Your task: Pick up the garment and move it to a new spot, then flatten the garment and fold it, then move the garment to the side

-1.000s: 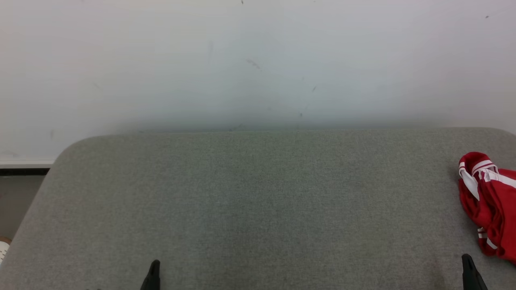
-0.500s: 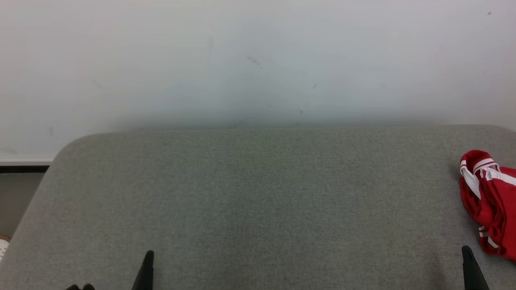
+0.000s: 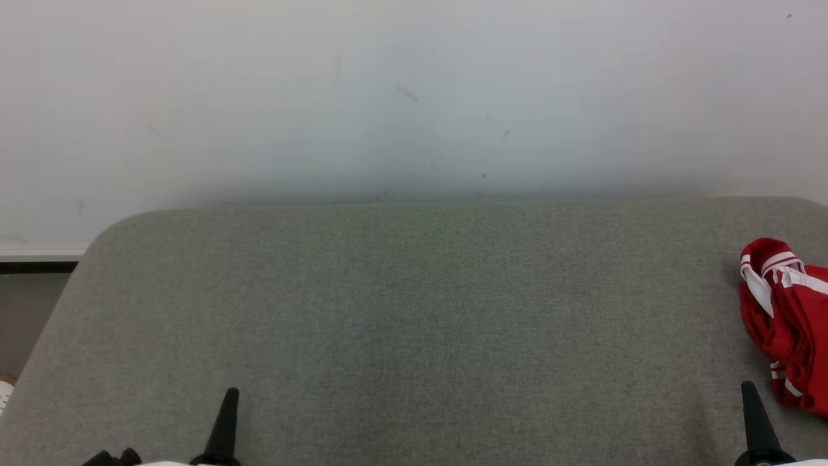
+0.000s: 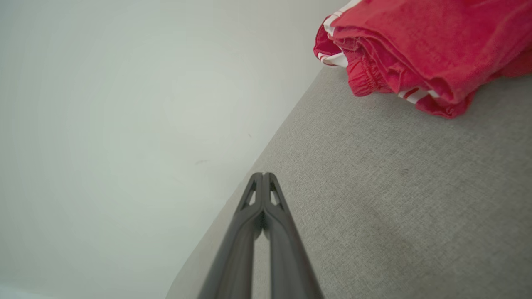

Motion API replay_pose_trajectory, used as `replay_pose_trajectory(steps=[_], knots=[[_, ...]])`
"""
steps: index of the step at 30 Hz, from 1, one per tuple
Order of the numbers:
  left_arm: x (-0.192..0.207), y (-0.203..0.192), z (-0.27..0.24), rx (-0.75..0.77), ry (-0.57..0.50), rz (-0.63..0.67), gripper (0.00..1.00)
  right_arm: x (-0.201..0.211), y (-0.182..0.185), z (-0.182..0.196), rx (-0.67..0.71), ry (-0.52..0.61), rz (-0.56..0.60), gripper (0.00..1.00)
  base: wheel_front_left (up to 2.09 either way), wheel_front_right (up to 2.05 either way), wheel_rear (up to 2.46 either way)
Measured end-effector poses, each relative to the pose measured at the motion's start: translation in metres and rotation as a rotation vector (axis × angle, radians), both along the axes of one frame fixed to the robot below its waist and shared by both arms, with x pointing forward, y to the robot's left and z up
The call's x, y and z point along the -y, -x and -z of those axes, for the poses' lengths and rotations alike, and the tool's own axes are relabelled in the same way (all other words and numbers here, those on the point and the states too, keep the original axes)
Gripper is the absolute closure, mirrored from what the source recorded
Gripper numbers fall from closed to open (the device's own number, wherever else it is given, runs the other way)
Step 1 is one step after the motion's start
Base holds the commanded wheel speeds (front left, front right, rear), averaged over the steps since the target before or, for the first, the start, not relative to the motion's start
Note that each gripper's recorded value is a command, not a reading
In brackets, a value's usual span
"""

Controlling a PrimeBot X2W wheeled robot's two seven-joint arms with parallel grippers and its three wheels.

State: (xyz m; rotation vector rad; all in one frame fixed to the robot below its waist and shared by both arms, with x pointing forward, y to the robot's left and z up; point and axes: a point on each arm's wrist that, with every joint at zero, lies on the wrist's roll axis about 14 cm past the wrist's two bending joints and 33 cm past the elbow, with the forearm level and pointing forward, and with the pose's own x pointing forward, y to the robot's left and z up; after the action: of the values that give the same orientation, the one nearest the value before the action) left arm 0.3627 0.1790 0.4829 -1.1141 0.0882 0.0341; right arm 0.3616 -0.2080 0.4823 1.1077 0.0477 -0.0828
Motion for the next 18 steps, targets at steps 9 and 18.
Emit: replay_pose_trajectory(steps=[9, 18], knots=[[-0.0039, -0.0048, -0.0034, 0.007, 0.089, -0.01, 1.0, -0.0011, -0.005, -0.0038, 0.013, -0.09, 0.001, 1.0, 0.0, 0.0, 0.0], [-0.0076, -0.0094, -0.0071, 0.017, 0.164, -0.018, 1.0, -0.0026, -0.0091, -0.0067, 0.022, -0.169, -0.004, 1.0, 0.0, 0.0, 0.0]])
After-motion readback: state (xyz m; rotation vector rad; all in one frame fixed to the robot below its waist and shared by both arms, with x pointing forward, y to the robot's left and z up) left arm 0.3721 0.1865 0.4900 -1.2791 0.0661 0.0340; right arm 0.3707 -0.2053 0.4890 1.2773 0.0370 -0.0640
